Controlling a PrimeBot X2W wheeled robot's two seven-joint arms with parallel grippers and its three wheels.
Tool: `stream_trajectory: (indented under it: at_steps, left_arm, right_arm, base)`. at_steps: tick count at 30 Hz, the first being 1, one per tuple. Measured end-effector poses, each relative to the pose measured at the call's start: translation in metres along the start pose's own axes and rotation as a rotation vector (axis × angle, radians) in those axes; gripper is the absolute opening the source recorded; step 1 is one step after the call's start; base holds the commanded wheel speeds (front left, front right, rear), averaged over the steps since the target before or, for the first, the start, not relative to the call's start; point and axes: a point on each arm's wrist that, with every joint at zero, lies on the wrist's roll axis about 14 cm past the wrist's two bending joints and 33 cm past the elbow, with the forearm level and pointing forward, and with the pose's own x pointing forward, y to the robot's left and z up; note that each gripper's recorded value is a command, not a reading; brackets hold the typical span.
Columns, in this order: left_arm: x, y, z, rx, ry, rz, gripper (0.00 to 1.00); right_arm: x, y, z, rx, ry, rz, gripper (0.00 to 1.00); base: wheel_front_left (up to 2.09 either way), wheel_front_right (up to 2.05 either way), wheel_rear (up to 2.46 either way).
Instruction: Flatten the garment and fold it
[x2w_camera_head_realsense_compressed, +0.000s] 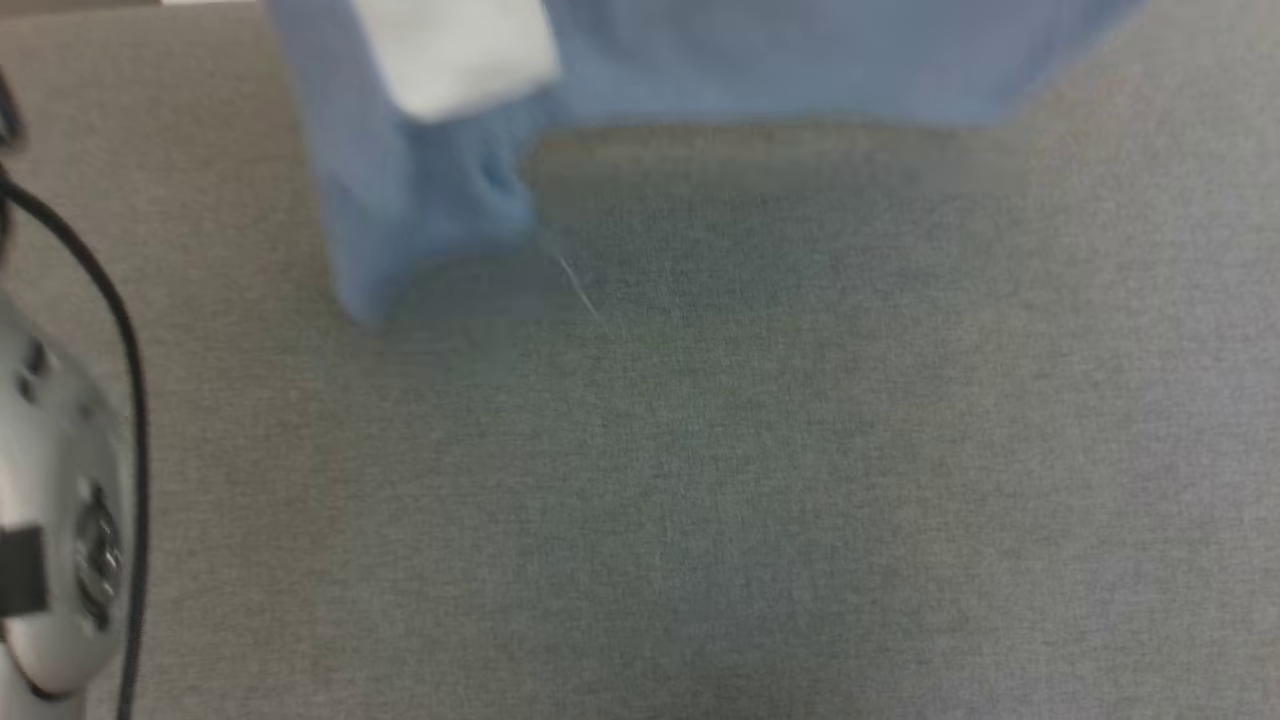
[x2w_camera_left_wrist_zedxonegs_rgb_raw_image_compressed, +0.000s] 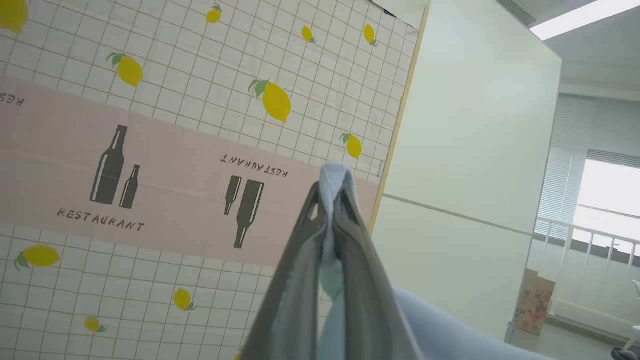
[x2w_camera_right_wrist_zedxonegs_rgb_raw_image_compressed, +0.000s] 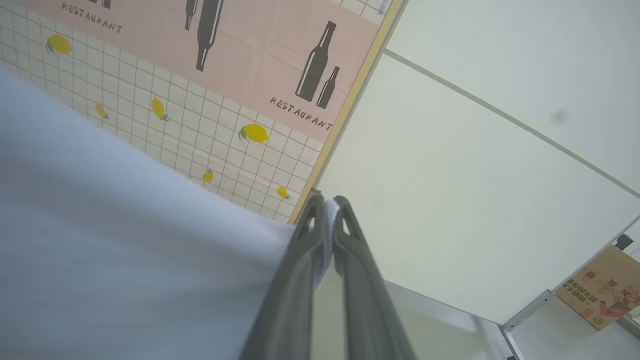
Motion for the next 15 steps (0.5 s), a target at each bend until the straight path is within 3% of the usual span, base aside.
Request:
stream_trajectory:
  at_steps: [8,11,15]
  left_arm:
    - [0.046,0.021,0.006,-0.046,-0.185,0.035,0.00]
    - [0.053,0.033,-0.021,-0.048,-0.177,0.044,0.00]
    - [0.049,0.053,-0.086,-0.051,-0.051,0.055,0.00]
  right_arm:
    - [0.051,-0.025,0.020,0.027,-0.167,-0.138,0.00]
    - [0.065,-0.024,0.005,0.017,-0.185,-0.163,0.00]
    - [0.083,-0.007,-0.041,0.020,-0.117,-0.135,0.00]
  base:
    - [0.00,0.00,0.00]
    - [0.00,0.00,0.00]
    - [0.00,0.00,0.00]
